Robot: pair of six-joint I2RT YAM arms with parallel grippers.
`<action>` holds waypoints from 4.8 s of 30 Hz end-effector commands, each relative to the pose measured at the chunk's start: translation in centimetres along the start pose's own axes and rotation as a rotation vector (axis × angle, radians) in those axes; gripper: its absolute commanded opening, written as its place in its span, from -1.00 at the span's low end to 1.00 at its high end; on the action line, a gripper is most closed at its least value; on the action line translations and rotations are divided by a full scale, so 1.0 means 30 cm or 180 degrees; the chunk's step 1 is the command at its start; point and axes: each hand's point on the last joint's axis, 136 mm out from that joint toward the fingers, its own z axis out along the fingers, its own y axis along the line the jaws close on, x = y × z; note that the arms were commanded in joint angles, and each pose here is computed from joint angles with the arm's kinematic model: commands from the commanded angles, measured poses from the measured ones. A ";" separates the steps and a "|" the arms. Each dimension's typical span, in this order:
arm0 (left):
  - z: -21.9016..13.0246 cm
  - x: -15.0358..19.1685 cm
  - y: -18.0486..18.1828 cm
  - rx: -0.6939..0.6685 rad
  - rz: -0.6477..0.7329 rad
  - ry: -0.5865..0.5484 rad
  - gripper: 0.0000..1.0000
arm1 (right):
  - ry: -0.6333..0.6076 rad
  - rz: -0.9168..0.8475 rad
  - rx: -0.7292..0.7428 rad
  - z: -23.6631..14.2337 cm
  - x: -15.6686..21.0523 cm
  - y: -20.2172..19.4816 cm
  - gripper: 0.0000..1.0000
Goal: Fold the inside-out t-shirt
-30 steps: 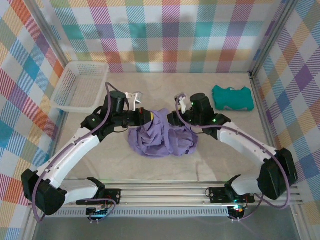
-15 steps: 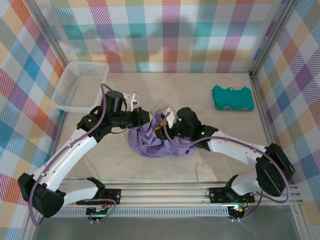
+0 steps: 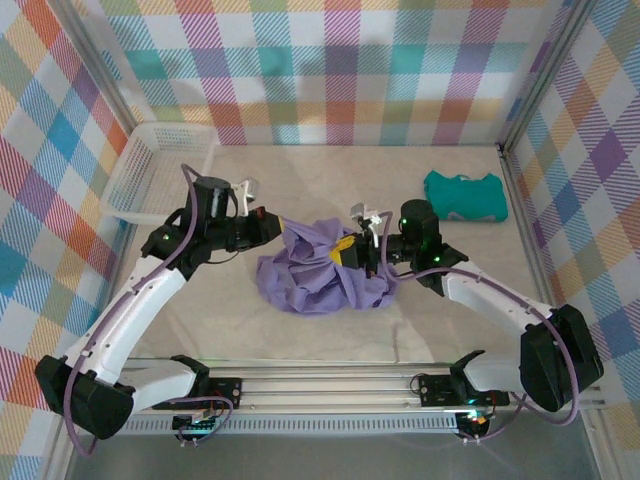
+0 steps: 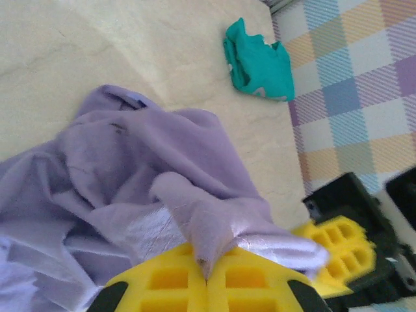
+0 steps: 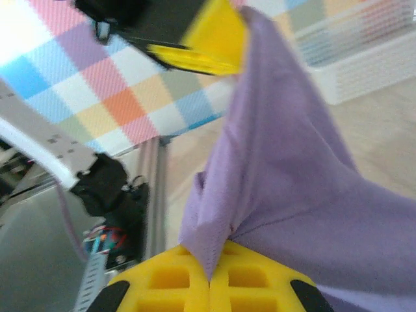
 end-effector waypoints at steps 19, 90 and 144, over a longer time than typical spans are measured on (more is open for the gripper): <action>0.065 0.104 -0.001 -0.0065 0.1031 0.0057 0.21 | 0.0161 -0.0057 -0.0677 -0.007 -0.083 0.061 -1.00; -0.086 0.057 -0.141 0.1028 0.0305 0.0158 -1.00 | 0.0562 -0.0715 0.1616 0.029 -0.110 -0.120 -1.00; -0.012 0.059 0.143 -0.0451 0.0475 -0.0018 -0.45 | 0.0011 0.0909 -0.0127 -0.060 -0.220 -0.025 -1.00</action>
